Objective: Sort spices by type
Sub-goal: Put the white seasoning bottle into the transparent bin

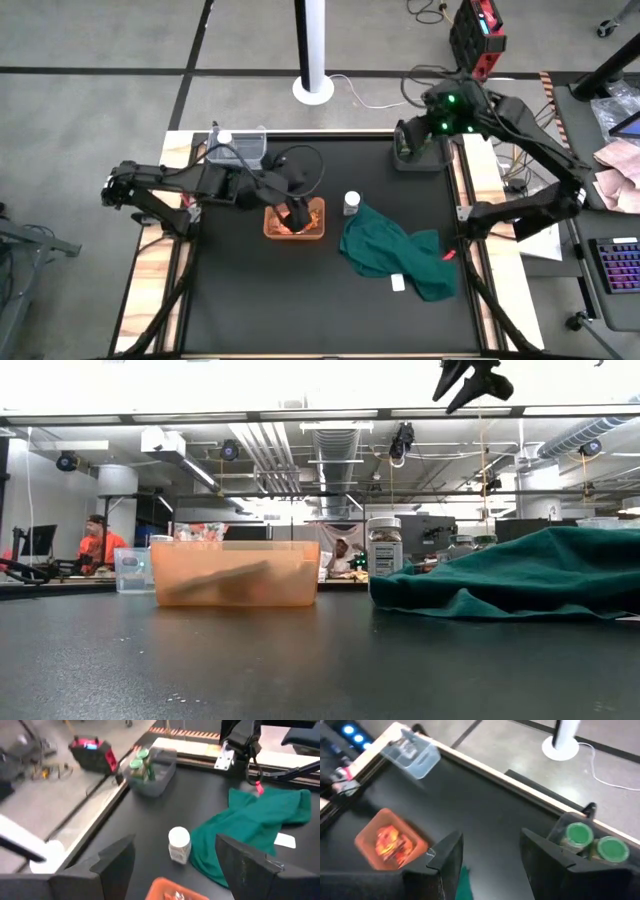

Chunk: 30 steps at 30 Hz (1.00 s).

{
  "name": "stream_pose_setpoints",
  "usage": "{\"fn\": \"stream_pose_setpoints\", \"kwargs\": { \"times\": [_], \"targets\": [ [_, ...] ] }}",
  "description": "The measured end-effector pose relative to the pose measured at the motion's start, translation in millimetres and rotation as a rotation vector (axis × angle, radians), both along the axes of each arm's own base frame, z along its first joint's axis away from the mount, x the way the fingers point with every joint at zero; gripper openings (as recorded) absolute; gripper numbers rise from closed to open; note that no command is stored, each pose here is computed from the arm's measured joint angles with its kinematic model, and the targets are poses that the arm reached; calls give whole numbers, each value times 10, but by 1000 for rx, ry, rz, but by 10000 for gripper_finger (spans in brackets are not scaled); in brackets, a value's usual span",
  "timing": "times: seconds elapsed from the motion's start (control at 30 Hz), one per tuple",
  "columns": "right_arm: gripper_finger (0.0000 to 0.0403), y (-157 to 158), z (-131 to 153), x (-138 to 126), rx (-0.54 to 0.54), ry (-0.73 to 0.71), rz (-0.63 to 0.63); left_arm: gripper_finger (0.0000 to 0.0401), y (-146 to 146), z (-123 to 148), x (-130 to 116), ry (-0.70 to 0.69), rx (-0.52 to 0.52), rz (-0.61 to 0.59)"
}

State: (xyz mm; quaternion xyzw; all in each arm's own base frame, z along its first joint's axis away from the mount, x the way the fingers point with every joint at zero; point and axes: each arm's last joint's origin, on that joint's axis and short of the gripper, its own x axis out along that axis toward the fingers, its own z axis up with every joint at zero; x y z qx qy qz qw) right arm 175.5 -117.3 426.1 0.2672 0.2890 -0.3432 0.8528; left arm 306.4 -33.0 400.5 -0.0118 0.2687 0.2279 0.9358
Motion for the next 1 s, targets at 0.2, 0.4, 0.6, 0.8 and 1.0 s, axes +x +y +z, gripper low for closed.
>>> {"fn": "stream_pose_setpoints", "kwargs": {
  "times": [0.2, 0.4, 0.6, 0.8, 1.0],
  "targets": [
    [171, 263, -21, -39, -38, 6, -40, 255, 146, -110, 288, 7, 47, -119],
    [166, 474, -28, -81, -66, -32, -38, 255, 319, -431, 737, 19, 74, -223],
    [176, 567, -77, -147, -61, -50, -69, 255, 486, -829, 1077, 43, 17, -261],
    [185, 589, -121, -137, -43, -50, -77, 255, 661, -1111, 1240, 61, -7, -243],
    [196, 582, -209, -115, -26, -30, -90, 255, 794, -1332, 1251, -23, -46, -213]
  ]
}}
